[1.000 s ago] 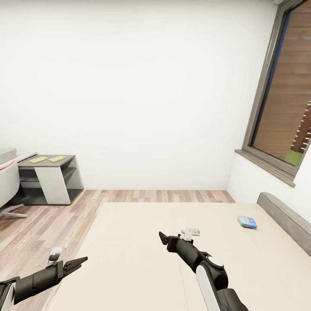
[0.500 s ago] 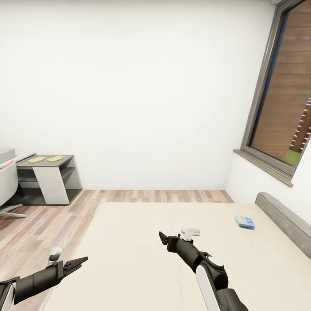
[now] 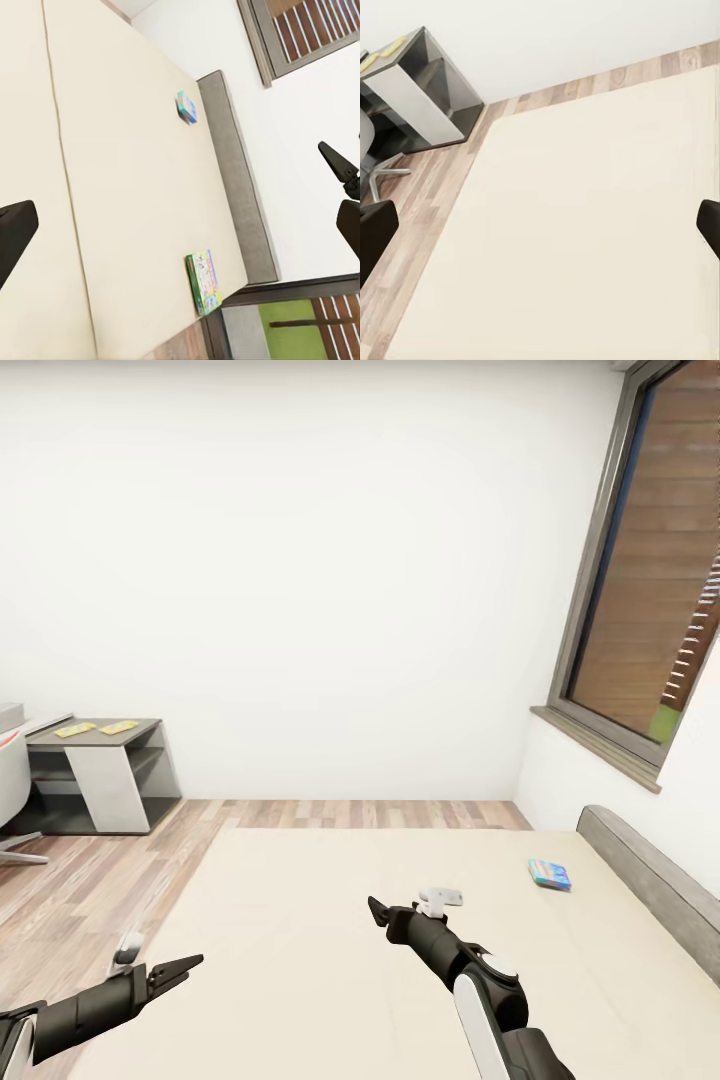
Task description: Put all the toys in the child's room - the three board games (two on the bed and one on the table), the two jigsaw puzzles on the table, and the tennis ball on the table - inside the toy box on the table in the child's room.
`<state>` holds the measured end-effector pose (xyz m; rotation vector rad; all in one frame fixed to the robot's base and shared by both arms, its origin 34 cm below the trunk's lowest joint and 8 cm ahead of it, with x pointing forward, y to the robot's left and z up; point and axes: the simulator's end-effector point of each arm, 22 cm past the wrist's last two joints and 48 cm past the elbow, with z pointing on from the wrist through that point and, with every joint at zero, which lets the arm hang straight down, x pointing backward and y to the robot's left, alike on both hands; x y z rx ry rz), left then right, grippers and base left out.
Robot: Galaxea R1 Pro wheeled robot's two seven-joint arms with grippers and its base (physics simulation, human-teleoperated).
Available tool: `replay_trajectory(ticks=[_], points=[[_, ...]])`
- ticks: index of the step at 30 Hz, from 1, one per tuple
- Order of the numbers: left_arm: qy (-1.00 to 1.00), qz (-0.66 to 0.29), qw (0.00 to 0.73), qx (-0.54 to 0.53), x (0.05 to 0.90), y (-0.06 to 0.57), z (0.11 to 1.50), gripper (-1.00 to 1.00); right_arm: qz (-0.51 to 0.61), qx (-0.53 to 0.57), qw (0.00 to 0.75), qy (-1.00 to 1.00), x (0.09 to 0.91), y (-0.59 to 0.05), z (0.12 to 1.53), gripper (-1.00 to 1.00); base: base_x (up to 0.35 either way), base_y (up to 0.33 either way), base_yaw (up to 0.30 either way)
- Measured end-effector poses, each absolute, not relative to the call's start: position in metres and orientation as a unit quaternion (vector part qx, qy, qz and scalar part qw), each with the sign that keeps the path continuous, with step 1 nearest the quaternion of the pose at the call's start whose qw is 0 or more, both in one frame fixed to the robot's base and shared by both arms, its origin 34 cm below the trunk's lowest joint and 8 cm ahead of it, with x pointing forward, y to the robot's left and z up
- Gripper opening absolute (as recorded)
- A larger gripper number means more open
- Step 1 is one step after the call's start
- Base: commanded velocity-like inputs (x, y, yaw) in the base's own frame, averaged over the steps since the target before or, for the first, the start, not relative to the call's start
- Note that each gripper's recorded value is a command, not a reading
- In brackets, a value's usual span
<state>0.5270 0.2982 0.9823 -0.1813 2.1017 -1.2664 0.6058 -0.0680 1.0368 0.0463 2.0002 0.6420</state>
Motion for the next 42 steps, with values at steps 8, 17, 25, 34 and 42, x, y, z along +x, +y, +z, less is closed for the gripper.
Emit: replay_trajectory(ticks=[8, 17, 25, 34, 42], points=[[0.805, -0.485, 0.334, -0.07, 0.527, 0.298, 0.9823, 1.0, 0.265, 0.019, 0.497, 0.826, 0.6058, -0.068, 1.0368, 1.0, 0.0, -0.204, 0.0], [0.805, -0.485, 0.334, -0.069, 0.527, 0.298, 0.9823, 1.0, 0.265, 0.019, 0.497, 0.826, 0.6058, -0.068, 1.0368, 1.0, 0.0, -0.196, 0.0], [0.805, -0.485, 0.334, -0.07, 0.527, 0.2982, 0.9823, 1.0, 0.265, 0.019, 0.497, 0.826, 0.6058, -0.068, 1.0368, 1.0, 0.0, -0.192, 0.0], [0.805, -0.485, 0.334, -0.07, 0.527, 0.2979, 0.9823, 1.0, 0.265, 0.019, 0.497, 0.826, 0.6058, -0.068, 1.0368, 1.0, 0.0, -0.19, 0.0], [0.805, -0.485, 0.334, -0.069, 0.527, 0.2978, 0.9823, 1.0, 0.265, 0.019, 0.497, 0.826, 0.6058, -0.068, 1.0368, 1.0, 0.0, -0.188, 0.0]])
